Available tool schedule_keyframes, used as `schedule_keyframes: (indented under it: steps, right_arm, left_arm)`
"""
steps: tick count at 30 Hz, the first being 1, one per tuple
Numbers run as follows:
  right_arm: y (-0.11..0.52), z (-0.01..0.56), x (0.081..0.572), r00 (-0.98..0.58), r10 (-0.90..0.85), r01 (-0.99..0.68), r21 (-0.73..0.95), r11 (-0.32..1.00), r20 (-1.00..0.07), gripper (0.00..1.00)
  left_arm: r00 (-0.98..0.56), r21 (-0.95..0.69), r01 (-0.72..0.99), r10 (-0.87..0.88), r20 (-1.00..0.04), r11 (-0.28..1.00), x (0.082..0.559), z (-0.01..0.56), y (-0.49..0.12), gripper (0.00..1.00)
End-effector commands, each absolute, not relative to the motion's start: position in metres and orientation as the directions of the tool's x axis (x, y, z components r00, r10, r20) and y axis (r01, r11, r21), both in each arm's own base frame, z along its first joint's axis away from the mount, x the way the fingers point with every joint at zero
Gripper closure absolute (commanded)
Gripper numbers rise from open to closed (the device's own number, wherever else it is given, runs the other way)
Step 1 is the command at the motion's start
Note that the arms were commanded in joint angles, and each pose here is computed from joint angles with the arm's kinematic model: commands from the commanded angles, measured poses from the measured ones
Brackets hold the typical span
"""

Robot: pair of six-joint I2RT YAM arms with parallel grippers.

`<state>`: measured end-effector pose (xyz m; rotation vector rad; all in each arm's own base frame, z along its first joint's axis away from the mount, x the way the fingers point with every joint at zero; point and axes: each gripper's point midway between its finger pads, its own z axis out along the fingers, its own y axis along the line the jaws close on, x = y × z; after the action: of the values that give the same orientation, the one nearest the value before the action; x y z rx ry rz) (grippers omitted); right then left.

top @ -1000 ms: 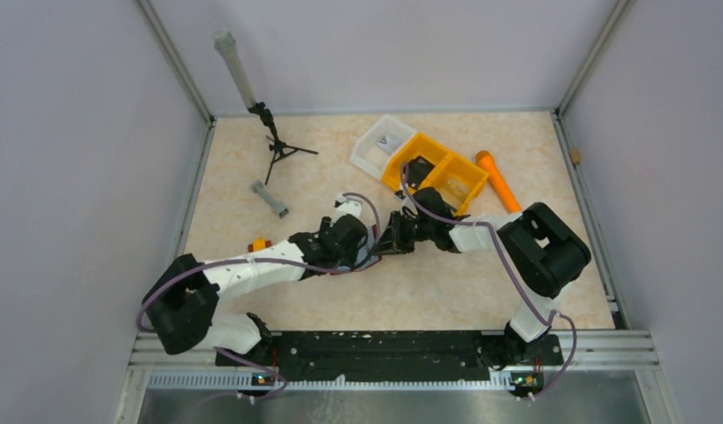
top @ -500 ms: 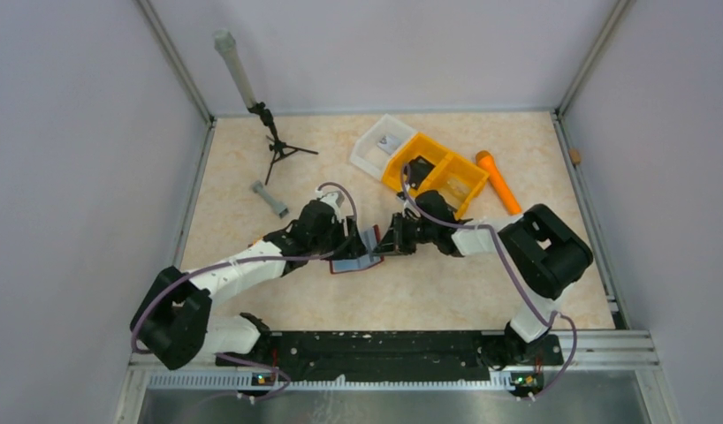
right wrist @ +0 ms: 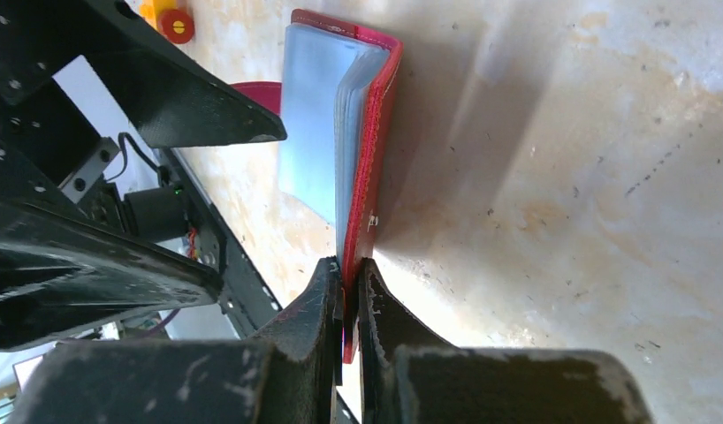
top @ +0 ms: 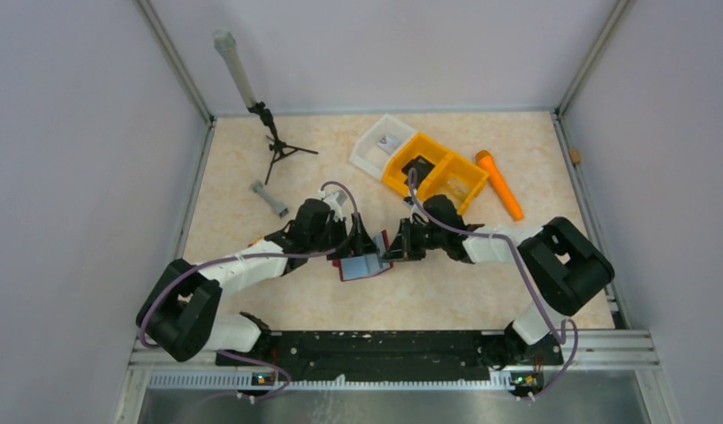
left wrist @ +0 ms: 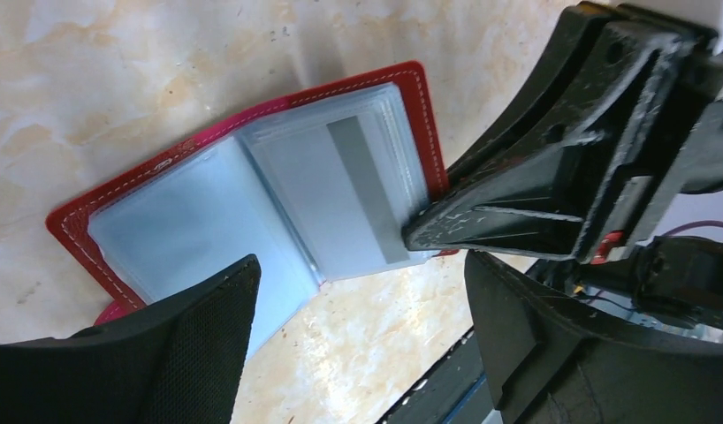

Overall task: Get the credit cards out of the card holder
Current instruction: Open the card holder at the center of the board.

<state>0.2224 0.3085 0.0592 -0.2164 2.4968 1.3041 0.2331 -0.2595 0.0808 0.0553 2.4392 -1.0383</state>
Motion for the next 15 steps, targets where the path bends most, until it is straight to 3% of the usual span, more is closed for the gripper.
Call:
schedule_keyframes:
  steps: [1, 5, 10, 15]
  right_arm:
    - [0.305, 0.071, 0.226, -0.916, 0.018, -0.324, 0.764, 0.558, -0.402, 1.0]
    - [0.305, 0.073, 0.226, -0.913, 0.028, -0.325, 0.765, 0.556, -0.408, 1.0]
    - [0.305, 0.075, 0.226, -0.913, 0.036, -0.322, 0.772, 0.548, -0.407, 1.0]
    - [0.305, 0.074, 0.226, -0.913, 0.036, -0.321, 0.772, 0.548, -0.405, 1.0]
  left_arm:
    - [-0.867, -0.726, 0.237, -0.197, -0.458, 0.645, 0.238, 0.103, -0.271, 0.14]
    - [-0.886, -0.721, 0.201, -0.191, -0.423, 0.663, 0.239, 0.095, -0.272, 0.11]
    - [-0.904, -0.72, 0.163, -0.189, -0.383, 0.675, 0.242, 0.075, -0.275, 0.21]
    - [-0.903, -0.728, 0.17, -0.191, -0.385, 0.665, 0.246, 0.071, -0.279, 0.16]
